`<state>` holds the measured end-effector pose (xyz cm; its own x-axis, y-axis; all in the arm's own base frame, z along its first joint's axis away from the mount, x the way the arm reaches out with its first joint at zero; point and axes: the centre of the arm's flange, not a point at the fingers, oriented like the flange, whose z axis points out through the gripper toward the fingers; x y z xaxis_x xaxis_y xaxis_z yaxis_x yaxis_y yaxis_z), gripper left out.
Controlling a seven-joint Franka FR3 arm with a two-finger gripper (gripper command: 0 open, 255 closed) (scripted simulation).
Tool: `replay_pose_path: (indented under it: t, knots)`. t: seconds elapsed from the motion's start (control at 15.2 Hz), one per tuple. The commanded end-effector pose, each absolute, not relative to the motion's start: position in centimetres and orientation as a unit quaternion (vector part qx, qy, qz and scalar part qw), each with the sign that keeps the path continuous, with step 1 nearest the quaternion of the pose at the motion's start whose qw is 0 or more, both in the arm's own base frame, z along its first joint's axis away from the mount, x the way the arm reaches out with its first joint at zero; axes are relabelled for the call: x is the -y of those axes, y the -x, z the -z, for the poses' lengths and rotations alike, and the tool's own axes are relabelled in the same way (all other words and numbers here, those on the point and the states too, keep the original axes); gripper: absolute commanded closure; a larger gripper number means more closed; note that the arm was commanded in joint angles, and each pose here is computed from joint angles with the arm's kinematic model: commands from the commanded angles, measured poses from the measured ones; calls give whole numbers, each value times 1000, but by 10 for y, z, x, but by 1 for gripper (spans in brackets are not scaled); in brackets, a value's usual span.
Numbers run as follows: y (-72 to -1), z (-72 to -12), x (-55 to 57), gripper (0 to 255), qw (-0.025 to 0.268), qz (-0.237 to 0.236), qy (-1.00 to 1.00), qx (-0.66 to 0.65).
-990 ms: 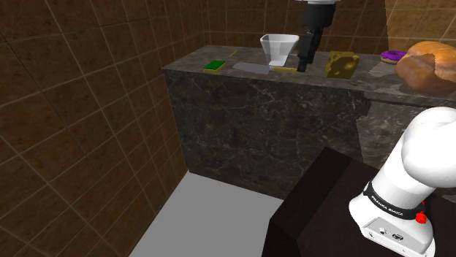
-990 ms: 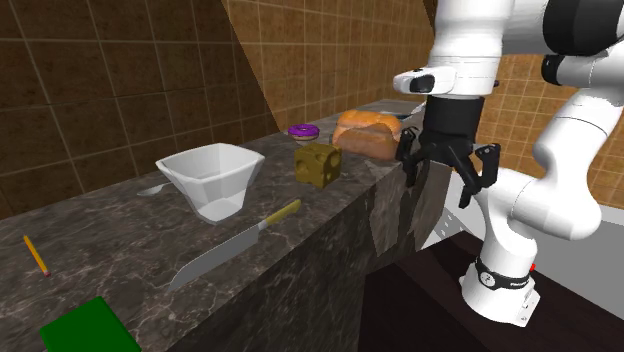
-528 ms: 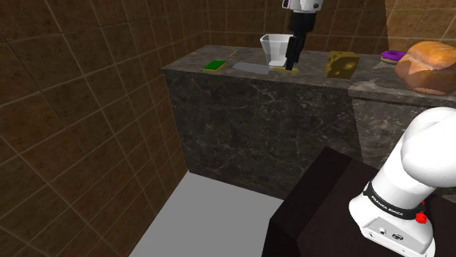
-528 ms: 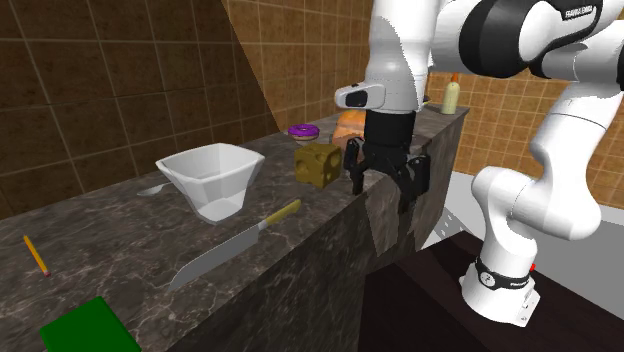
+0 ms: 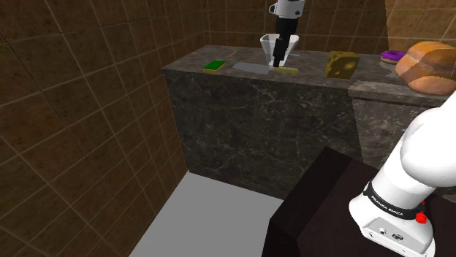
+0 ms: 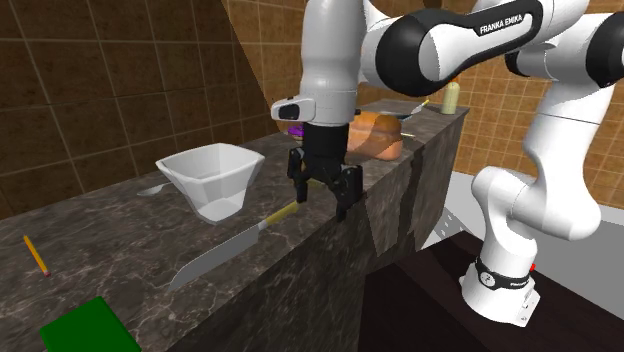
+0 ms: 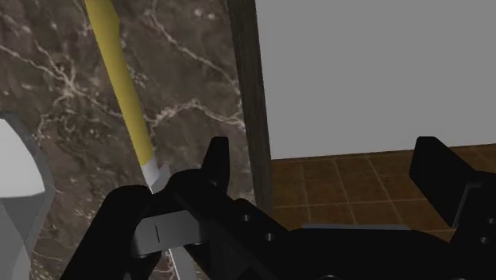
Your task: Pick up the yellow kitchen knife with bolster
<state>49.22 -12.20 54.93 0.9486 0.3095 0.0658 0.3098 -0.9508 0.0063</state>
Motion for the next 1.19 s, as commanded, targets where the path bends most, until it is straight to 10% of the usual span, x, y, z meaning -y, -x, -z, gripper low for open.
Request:
replay_pose_path:
  t: [0.0, 1.12]
  knots:
    - [-511, -542, 138, 0, 1, 36, 985, 166]
    - [-608, -478, 198, 0, -2, 51, 978, 203]
